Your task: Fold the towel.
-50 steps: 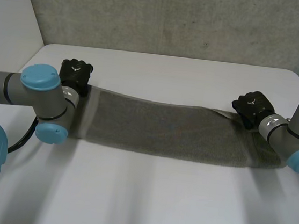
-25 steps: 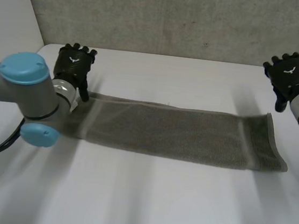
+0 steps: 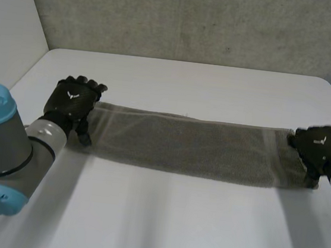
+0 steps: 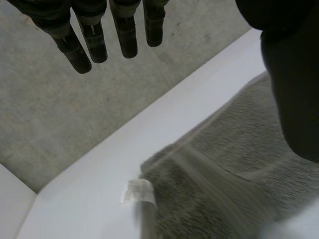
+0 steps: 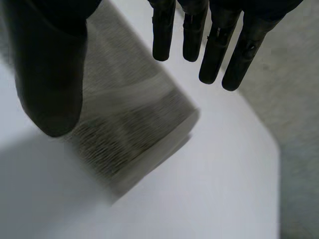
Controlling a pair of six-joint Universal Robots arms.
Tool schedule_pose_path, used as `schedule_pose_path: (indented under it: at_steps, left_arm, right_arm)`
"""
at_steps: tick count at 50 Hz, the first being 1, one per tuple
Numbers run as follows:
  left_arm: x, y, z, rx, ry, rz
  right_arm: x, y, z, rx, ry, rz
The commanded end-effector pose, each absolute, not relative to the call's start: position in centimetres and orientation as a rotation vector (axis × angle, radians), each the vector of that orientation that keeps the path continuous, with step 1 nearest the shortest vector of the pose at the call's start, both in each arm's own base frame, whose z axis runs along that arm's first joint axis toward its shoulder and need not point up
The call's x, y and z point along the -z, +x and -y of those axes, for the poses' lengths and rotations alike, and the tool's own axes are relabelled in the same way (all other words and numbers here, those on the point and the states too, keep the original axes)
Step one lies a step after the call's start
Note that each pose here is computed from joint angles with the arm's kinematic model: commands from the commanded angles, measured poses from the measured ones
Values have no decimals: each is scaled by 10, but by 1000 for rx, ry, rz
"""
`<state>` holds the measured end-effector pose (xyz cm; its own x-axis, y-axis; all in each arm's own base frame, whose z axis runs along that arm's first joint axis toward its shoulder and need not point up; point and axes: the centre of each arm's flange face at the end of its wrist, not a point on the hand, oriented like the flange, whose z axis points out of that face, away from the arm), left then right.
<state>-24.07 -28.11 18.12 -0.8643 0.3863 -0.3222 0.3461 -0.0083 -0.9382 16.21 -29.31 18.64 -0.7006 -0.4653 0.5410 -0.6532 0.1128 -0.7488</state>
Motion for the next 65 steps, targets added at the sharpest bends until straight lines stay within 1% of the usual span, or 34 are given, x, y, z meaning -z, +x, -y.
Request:
schedule_pose_path:
  at_steps: [1,9,19,23,24,26,32,34,35,37,38,40,41,42,43,44,45,46,48,49,50,51,53,54,56,57,59,60,61,62,64,65]
  left_arm:
    - [-173,-238,272,-1999,-754,2205]
    - [-173,-238,273,-2000,-748,2205]
    - [-172,-238,274,-2020,-742,2190]
    - [-173,-238,274,-2020,-738,2188]
    - [-173,-238,274,-2020,-738,2188]
    - [-174,-238,274,-2026,-737,2184]
    - [-178,-237,275,-2039,-728,2177]
    - [-179,-236,273,-2042,-726,2177]
    - [-179,-236,273,-2042,-726,2177]
    - [-182,-235,272,-2049,-724,2171]
    - [-182,-235,272,-2049,-724,2170]
    - [-184,-235,272,-2059,-721,2161]
    - [-184,-235,272,-2059,-721,2161]
    - [-186,-235,272,-2067,-718,2157]
    - [-186,-235,272,-2067,-718,2156]
    - [-188,-235,273,-2075,-715,2152]
    - [-190,-234,273,-2084,-712,2145]
    - [-190,-234,273,-2084,-712,2145]
    - [-193,-233,276,-2100,-702,2140]
    - [-193,-233,276,-2100,-702,2140]
    - [-195,-233,277,-2106,-699,2137]
    - [-195,-233,277,-2106,-699,2137]
    - [-197,-234,279,-2117,-694,2126]
    - [-197,-234,279,-2117,-694,2126]
    - [-201,-235,281,-2135,-685,2113]
    - [-201,-235,281,-2135,-685,2113]
    - [-203,-238,282,-2136,-677,2096]
    - [-203,-238,282,-2136,-677,2096]
    - [-204,-240,282,-2135,-675,2089]
    - [-204,-240,282,-2135,-675,2088]
    - [-204,-241,283,-2129,-660,2081]
    - [-204,-241,283,-2129,-660,2081]
  right_arm:
    - [-143,152,304,-1601,1094,2348]
    - [-121,149,315,-1568,1093,2362]
    - [-121,144,330,-1586,1041,2303]
    - [-134,122,343,-1580,910,2220]
    - [-135,122,343,-1580,909,2220]
    - [-153,112,349,-1602,885,2137]
    - [-169,95,360,-1590,878,2036]
    - [-183,85,372,-1582,870,1957]
    - [-183,85,372,-1582,870,1956]
    - [-199,81,381,-1570,882,1886]
    - [-200,81,381,-1570,882,1885]
    - [-215,82,388,-1567,900,1844]
    - [-215,82,388,-1567,900,1843]
    - [-223,90,388,-1586,913,1827]
    - [-223,90,388,-1586,913,1826]
    - [-231,114,386,-1636,960,1795]
    - [-240,146,380,-1706,1025,1747]
    - [-240,146,380,-1707,1025,1747]
    - [-254,198,363,-1821,1139,1665]
    - [-254,198,363,-1822,1140,1664]
    - [-257,222,352,-1871,1201,1627]
    - [-257,222,352,-1871,1202,1627]
    - [-257,270,327,-1966,1334,1560]
    - [-257,271,327,-1967,1335,1560]
    - [-243,324,294,-2059,1504,1484]
    - [-243,324,294,-2060,1505,1484]
    - [-221,358,268,-2095,1636,1450]
    - [-221,358,267,-2095,1637,1450]
    - [-207,368,257,-2085,1696,1451]
    - [-207,368,257,-2084,1697,1451]
    - [-173,384,239,-2018,1826,1456]
    - [-173,384,239,-2018,1827,1456]
